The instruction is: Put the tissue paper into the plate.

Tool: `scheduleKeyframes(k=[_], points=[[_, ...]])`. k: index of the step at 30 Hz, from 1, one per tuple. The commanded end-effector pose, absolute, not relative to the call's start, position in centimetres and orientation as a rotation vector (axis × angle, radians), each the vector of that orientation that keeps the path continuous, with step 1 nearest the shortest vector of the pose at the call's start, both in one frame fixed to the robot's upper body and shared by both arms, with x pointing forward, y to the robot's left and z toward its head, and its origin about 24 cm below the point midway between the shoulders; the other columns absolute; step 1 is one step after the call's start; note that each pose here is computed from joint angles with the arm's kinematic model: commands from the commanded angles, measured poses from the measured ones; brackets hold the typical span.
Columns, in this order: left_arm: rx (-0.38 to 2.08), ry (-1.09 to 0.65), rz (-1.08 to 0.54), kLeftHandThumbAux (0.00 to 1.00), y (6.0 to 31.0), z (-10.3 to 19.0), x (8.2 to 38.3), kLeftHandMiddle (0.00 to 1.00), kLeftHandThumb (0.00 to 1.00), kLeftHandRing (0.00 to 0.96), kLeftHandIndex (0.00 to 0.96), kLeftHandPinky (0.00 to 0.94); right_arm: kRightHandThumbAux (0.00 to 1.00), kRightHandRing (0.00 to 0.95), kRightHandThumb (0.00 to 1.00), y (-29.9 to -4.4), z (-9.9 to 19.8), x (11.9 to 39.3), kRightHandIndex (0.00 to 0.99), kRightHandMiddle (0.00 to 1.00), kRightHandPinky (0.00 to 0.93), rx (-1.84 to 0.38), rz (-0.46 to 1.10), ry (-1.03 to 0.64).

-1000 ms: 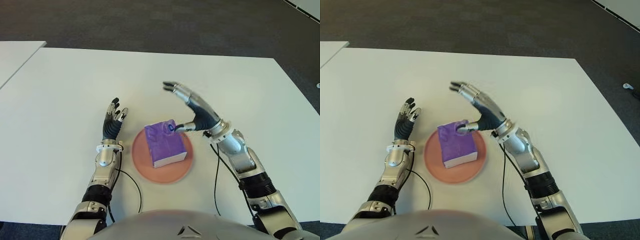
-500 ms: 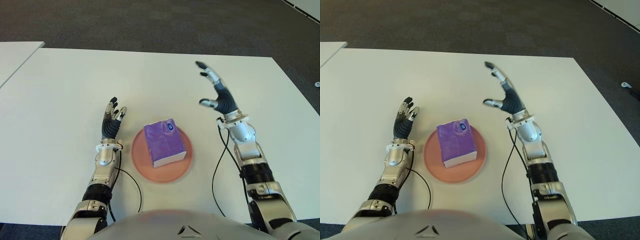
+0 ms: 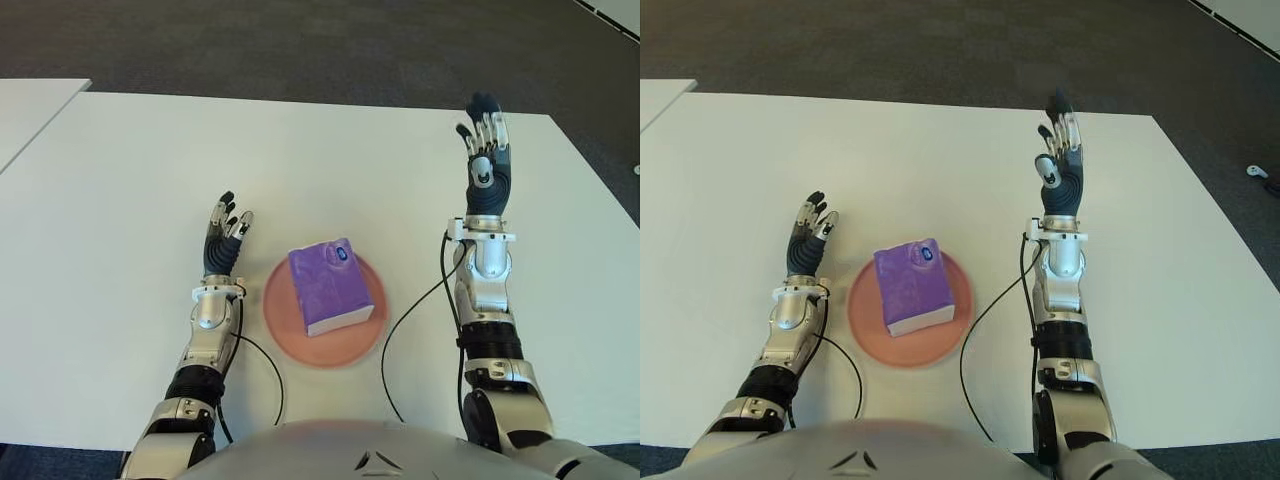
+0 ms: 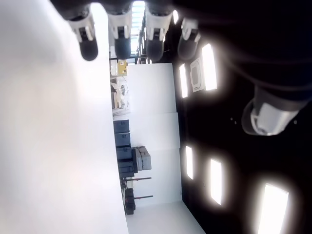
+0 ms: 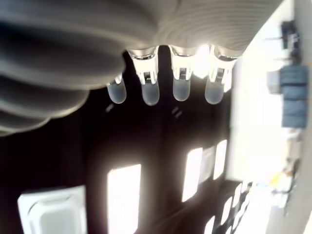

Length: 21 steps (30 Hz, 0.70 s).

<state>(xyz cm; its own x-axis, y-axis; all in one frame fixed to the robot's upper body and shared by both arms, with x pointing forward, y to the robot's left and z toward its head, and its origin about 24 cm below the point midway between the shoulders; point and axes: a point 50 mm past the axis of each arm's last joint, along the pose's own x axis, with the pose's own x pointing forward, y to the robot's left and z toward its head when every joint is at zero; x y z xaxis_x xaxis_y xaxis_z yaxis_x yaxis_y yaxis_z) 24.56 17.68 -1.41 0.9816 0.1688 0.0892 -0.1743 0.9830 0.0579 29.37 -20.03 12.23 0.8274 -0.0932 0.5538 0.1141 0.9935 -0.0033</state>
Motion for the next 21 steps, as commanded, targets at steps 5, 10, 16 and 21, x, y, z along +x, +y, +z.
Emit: scheduleKeyframes(k=[5,10,16,21], points=[[0.06,0.009,0.171,0.442,17.7,-3.4,23.0,0.0,0.0,0.0,0.0,0.0,0.354,0.0,0.0,-21.2,7.9,28.8,0.0,0.0,0.0,0.039,-0.226,-0.419],[0.058,0.008,0.168,0.441,17.7,-3.3,23.0,0.0,0.0,0.0,0.0,0.0,0.373,0.0,0.0,-21.7,4.9,27.9,0.0,0.0,0.0,0.033,-0.291,-0.329],[0.054,0.008,0.169,0.439,17.7,-3.2,23.1,0.0,0.0,0.0,0.0,0.0,0.406,0.0,0.0,-21.0,2.1,27.3,0.0,0.0,0.0,0.017,-0.336,-0.239],[0.056,0.003,0.168,0.446,17.7,-3.0,23.3,0.0,0.0,0.0,0.0,0.0,0.424,0.0,0.0,-20.4,0.2,27.1,0.0,0.0,0.0,0.008,-0.317,-0.16]])
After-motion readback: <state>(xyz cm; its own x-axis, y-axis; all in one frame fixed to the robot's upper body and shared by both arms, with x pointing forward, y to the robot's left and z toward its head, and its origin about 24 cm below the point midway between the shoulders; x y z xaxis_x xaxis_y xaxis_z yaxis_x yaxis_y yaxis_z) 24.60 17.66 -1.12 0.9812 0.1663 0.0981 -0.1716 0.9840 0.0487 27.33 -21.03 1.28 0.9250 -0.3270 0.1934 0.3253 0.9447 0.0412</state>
